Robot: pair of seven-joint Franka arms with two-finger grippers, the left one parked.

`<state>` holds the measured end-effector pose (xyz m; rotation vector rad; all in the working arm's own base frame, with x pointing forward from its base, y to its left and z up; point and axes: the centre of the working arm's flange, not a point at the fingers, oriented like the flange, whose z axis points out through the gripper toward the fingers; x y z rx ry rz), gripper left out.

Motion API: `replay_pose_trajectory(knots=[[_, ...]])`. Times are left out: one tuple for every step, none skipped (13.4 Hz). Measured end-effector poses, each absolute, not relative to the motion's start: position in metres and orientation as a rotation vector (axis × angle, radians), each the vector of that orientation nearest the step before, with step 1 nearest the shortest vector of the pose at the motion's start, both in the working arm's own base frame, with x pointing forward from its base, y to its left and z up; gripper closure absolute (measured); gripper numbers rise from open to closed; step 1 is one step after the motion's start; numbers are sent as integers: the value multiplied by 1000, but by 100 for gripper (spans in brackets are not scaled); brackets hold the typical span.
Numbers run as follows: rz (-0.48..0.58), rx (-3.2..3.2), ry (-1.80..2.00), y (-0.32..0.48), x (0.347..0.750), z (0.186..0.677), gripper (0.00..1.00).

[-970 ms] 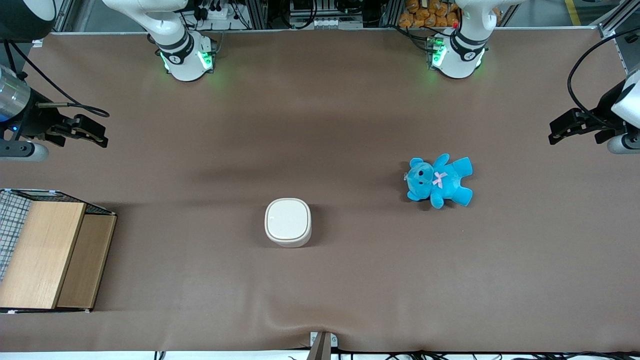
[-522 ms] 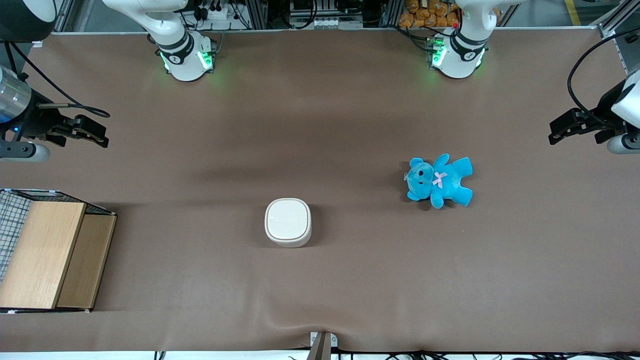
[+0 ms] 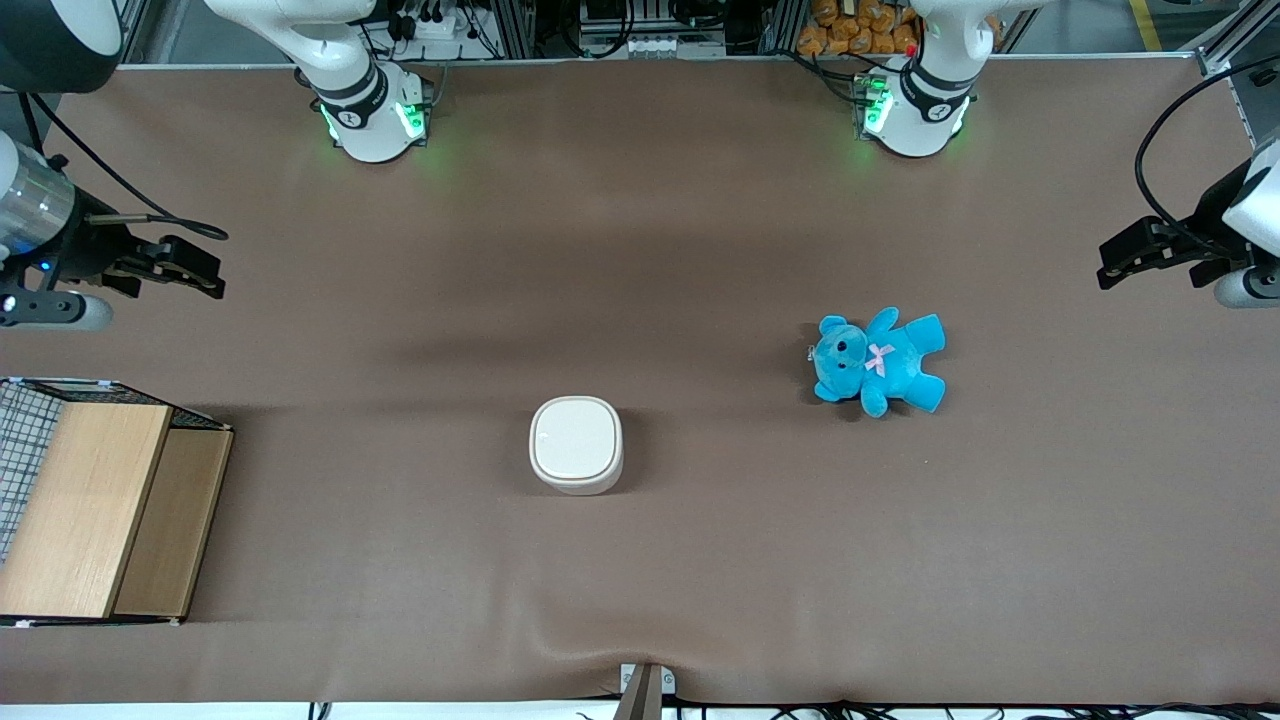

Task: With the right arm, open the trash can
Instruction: 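Move the right gripper over the white trash can's lid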

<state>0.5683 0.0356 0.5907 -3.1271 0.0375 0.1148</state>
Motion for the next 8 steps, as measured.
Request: replay_pose_trajectory(knots=[[126,-3110,36,38,571,585,0],[134,-3089,38,40,574,580,0],[134,-3072,39,42,579,574,0],[128,-3062,36,45,584,567,0],[124,-3055,24,52,589,559,0],[115,-3048,-1,64,595,551,0],[107,-3045,-26,76,599,544,2],[99,-3043,-51,89,603,536,3]])
